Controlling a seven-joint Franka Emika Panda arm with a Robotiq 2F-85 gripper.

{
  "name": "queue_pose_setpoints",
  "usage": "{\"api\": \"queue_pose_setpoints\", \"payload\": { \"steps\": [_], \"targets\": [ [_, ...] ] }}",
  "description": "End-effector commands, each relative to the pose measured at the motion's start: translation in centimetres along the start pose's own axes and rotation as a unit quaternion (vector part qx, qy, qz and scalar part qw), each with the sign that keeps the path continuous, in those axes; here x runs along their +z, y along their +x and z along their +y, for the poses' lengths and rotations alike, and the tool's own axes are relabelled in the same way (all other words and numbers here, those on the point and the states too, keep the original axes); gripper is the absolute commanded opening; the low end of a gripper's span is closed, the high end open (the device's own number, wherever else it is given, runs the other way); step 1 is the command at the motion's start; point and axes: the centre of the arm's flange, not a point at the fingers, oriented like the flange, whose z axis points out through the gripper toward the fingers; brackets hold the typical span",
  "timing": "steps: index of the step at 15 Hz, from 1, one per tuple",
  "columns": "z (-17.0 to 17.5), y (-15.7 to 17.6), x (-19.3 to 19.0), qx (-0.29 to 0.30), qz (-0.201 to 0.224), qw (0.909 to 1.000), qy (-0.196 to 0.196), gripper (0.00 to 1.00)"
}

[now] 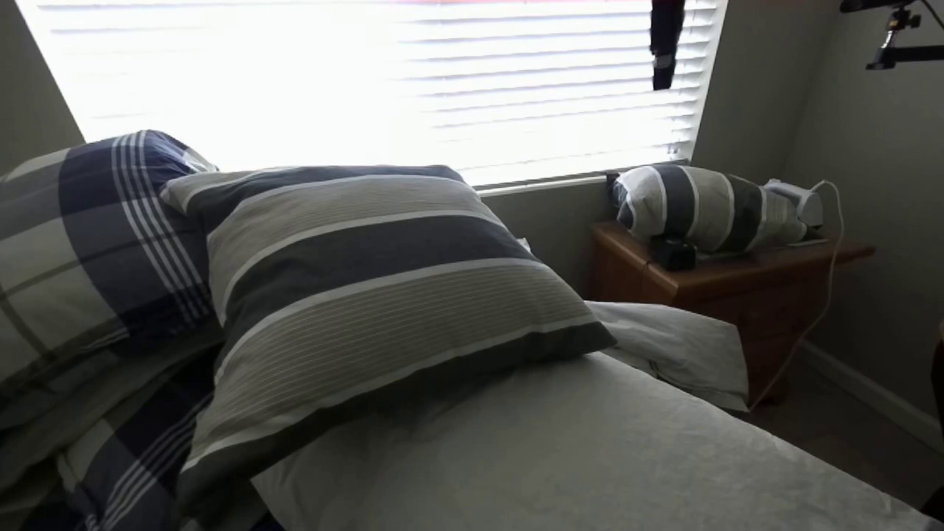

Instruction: Move the striped pillow that is on top of the white pillow closer to the window

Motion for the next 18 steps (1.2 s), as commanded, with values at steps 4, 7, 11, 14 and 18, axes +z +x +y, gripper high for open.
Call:
{"api": "queue_pose_setpoints", "payload": {
  "steps": [4,7,11,14,18],
  "targets": [
    [6.4,11.0,3.4,-0.06,0.105,0.9839,0.131,1.0],
    [10.5,14.4,5.4,-0.064,0.137,0.9673,0.204,1.0],
    [13.9,18.5,7.8,-0.059,0.159,0.9377,0.303,1.0],
    [14.1,21.6,9.7,-0.019,0.141,0.917,0.373,1.0],
    [14.0,24.2,10.6,-0.018,0.191,0.9042,0.382,1.0]
  ]
}}
